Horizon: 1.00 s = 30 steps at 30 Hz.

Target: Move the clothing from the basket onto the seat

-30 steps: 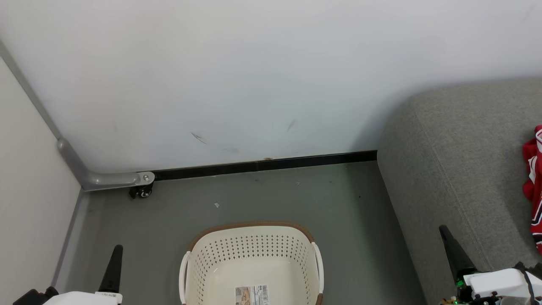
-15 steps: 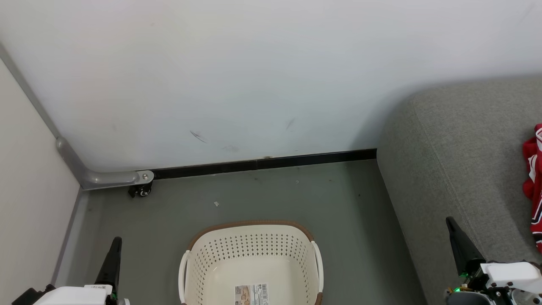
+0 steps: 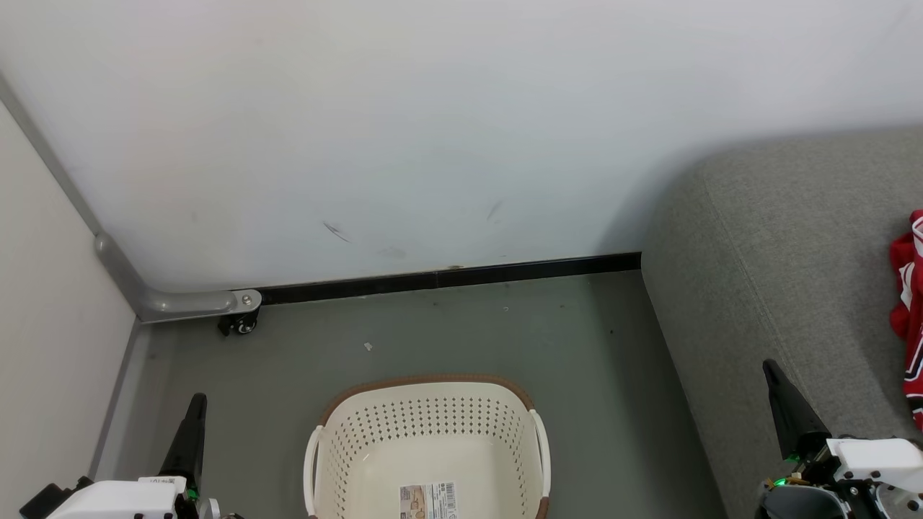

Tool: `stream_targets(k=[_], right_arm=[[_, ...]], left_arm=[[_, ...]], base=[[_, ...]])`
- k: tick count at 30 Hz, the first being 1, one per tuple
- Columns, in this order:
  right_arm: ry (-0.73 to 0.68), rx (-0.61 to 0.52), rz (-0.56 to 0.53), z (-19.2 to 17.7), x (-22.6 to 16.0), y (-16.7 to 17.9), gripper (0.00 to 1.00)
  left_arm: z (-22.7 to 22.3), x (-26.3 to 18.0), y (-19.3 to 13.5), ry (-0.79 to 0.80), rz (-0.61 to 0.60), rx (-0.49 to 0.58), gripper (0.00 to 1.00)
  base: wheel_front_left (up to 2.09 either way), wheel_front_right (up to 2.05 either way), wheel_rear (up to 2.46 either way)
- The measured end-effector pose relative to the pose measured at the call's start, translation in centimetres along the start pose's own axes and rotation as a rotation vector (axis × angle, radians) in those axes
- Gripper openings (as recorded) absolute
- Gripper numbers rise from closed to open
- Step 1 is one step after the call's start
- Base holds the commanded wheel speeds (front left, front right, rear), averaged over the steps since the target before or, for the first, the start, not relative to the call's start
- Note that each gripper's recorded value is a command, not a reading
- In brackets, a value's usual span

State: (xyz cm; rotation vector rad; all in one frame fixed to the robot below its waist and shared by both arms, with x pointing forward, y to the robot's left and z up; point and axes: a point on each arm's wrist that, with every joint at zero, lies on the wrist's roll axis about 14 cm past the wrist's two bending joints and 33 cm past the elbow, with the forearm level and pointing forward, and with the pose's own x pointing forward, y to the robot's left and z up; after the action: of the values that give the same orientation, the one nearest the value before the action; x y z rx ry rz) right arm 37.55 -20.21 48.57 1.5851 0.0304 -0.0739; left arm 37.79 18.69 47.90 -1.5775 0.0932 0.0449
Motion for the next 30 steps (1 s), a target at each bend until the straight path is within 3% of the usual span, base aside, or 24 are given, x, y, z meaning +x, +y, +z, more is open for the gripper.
stream_targets(k=[30], right_arm=[[-0.008,0.002,-0.008,0.34,-0.05,-0.26,0.0]], left_arm=[[-0.06,0.04,-0.26,0.002,-0.008,0.001,0.0]], base=[[0.0,0.0,0.0]])
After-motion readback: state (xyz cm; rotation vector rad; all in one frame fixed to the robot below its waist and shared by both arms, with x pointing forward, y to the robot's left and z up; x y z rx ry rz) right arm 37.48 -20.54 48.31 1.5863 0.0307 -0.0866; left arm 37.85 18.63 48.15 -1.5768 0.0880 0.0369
